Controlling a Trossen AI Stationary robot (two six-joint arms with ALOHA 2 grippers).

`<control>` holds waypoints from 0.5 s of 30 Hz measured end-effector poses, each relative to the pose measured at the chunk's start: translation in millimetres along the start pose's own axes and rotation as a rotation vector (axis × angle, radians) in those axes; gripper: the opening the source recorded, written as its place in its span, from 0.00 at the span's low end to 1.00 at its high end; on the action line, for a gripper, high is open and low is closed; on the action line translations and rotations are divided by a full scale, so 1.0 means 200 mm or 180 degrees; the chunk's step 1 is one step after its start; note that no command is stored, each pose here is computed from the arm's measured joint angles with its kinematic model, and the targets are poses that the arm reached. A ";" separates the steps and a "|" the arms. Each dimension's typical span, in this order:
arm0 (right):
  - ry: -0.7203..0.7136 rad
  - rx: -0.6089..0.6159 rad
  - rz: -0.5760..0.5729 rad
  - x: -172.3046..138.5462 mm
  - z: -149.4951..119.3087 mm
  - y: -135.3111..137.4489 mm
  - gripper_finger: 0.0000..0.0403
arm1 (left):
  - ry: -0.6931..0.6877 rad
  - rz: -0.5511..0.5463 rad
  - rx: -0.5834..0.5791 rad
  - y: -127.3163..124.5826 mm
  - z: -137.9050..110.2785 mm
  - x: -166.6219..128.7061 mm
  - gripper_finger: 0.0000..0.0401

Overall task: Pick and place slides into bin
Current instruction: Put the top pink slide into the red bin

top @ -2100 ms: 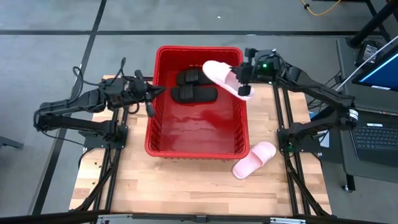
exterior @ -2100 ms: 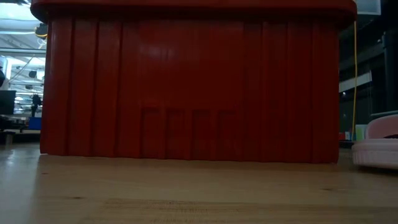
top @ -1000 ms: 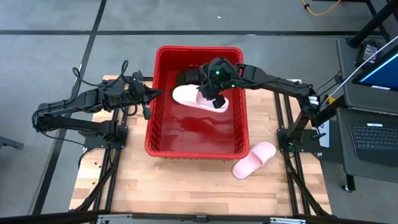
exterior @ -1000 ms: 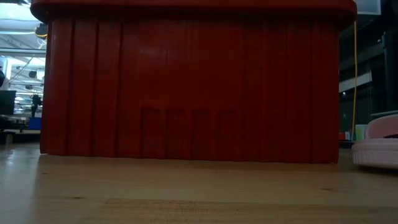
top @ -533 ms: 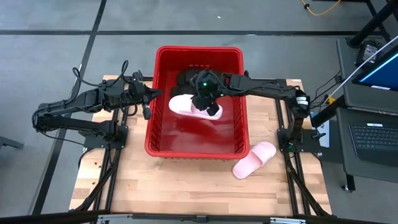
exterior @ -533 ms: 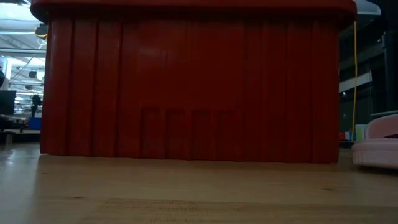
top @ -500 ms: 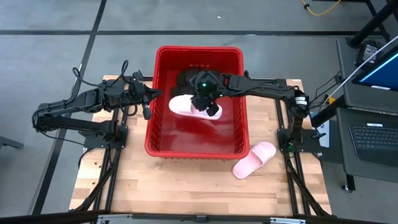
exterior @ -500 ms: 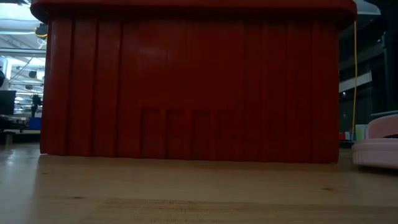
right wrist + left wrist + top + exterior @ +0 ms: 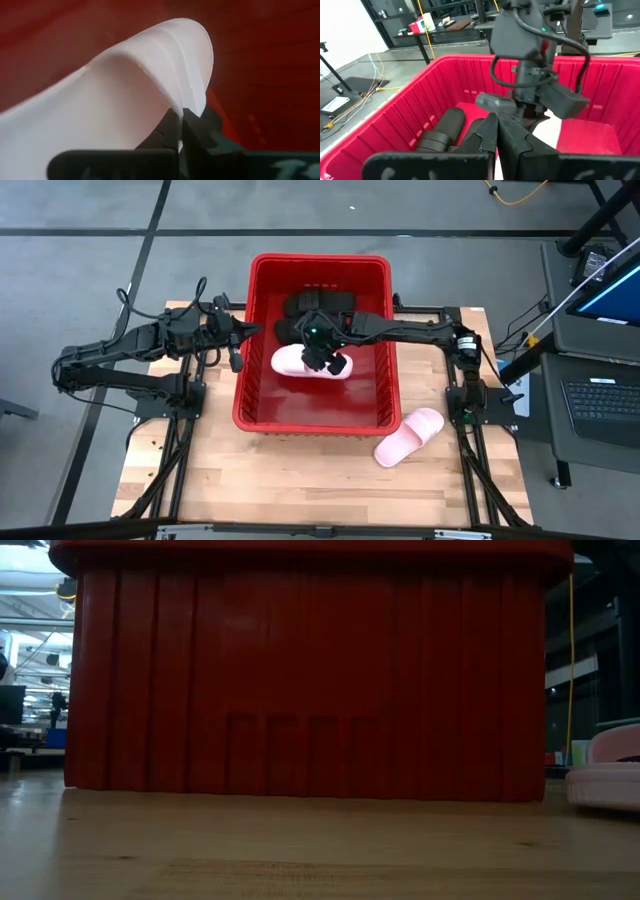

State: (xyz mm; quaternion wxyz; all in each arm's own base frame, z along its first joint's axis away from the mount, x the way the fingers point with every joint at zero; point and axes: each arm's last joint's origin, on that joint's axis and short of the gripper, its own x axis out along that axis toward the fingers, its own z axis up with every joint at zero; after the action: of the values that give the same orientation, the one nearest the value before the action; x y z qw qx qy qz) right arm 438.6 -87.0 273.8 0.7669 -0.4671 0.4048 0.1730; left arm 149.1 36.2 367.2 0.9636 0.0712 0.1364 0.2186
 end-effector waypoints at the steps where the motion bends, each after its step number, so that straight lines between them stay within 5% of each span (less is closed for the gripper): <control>1: -0.0009 -0.0027 0.0011 0.00 0.01 0.00 0.02 | -0.0001 0.0000 0.0000 0.00 0.00 0.00 0.00; 15: 0.0075 -0.0344 -0.0139 0.20 -0.05 0.17 0.02 | 0.0090 0.0007 0.0026 0.00 -0.01 0.00 0.00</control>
State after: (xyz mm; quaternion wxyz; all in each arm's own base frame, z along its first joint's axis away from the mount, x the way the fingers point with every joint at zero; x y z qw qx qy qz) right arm 436.2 -84.0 221.4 0.7393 -0.5186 0.3935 0.1723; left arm 148.4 36.3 364.6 0.9611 0.0722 0.1508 0.2201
